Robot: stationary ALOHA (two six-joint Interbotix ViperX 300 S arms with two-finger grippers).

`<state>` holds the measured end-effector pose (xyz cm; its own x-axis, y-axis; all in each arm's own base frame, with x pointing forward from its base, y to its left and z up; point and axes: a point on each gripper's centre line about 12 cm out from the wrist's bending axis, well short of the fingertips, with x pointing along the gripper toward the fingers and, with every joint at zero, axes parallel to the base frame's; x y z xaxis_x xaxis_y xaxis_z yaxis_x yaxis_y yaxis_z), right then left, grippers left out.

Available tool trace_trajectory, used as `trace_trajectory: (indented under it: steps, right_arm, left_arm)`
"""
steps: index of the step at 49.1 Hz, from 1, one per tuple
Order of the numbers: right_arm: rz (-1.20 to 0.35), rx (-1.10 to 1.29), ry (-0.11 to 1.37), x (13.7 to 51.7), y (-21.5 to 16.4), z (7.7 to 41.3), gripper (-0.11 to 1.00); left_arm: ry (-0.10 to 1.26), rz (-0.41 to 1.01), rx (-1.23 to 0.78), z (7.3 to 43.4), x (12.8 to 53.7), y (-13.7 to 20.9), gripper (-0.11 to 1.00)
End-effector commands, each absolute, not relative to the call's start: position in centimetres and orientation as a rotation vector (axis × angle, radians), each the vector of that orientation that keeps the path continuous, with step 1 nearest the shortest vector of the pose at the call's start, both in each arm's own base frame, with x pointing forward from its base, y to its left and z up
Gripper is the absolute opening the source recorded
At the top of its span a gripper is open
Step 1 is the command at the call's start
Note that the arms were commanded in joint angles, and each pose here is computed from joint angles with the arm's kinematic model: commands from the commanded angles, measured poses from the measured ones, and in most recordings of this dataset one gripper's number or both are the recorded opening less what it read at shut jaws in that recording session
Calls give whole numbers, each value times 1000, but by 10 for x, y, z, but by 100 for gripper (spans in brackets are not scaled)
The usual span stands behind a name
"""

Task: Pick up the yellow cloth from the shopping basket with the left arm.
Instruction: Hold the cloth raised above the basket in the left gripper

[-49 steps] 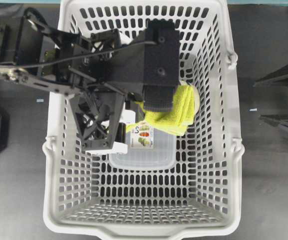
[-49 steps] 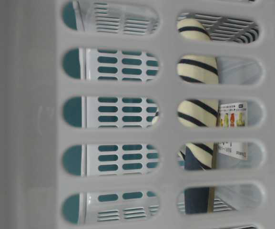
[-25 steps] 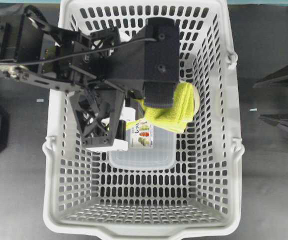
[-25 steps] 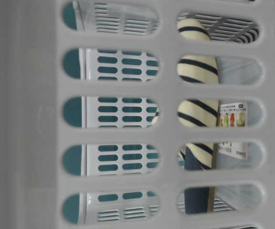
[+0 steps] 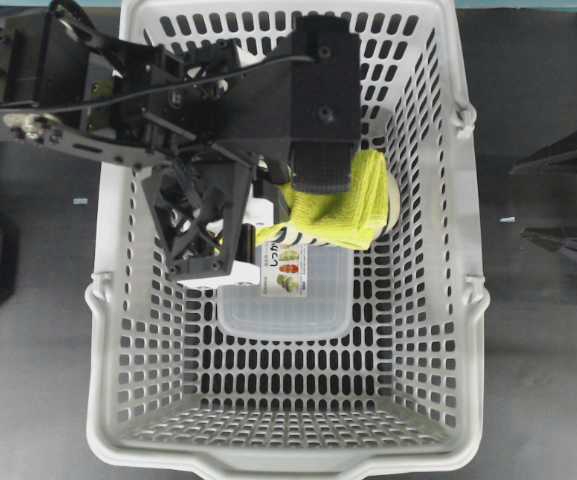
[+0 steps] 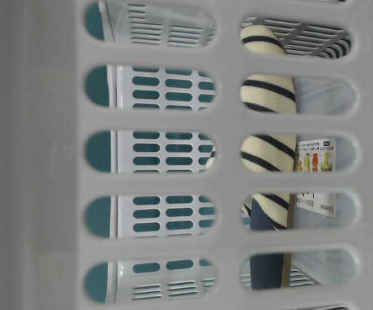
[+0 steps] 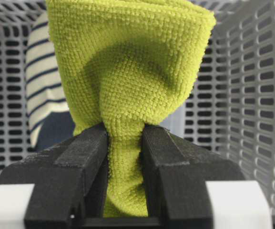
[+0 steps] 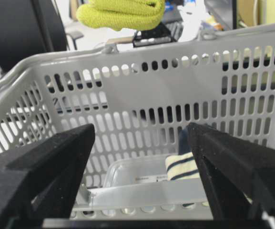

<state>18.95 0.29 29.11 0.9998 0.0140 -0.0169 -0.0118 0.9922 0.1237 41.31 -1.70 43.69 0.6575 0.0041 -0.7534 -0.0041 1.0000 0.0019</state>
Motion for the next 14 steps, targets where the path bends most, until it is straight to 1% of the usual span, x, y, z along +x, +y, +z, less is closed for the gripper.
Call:
trace_trajectory:
  steps: [1, 14]
  right_arm:
    - [13, 129, -1, 190, 3, 296, 75]
    - [13, 132, 2, 190, 3, 295, 75]
  left_arm:
    - [819, 9, -1, 449, 409, -15, 18]
    - [822, 13, -2, 448, 409, -13, 18]
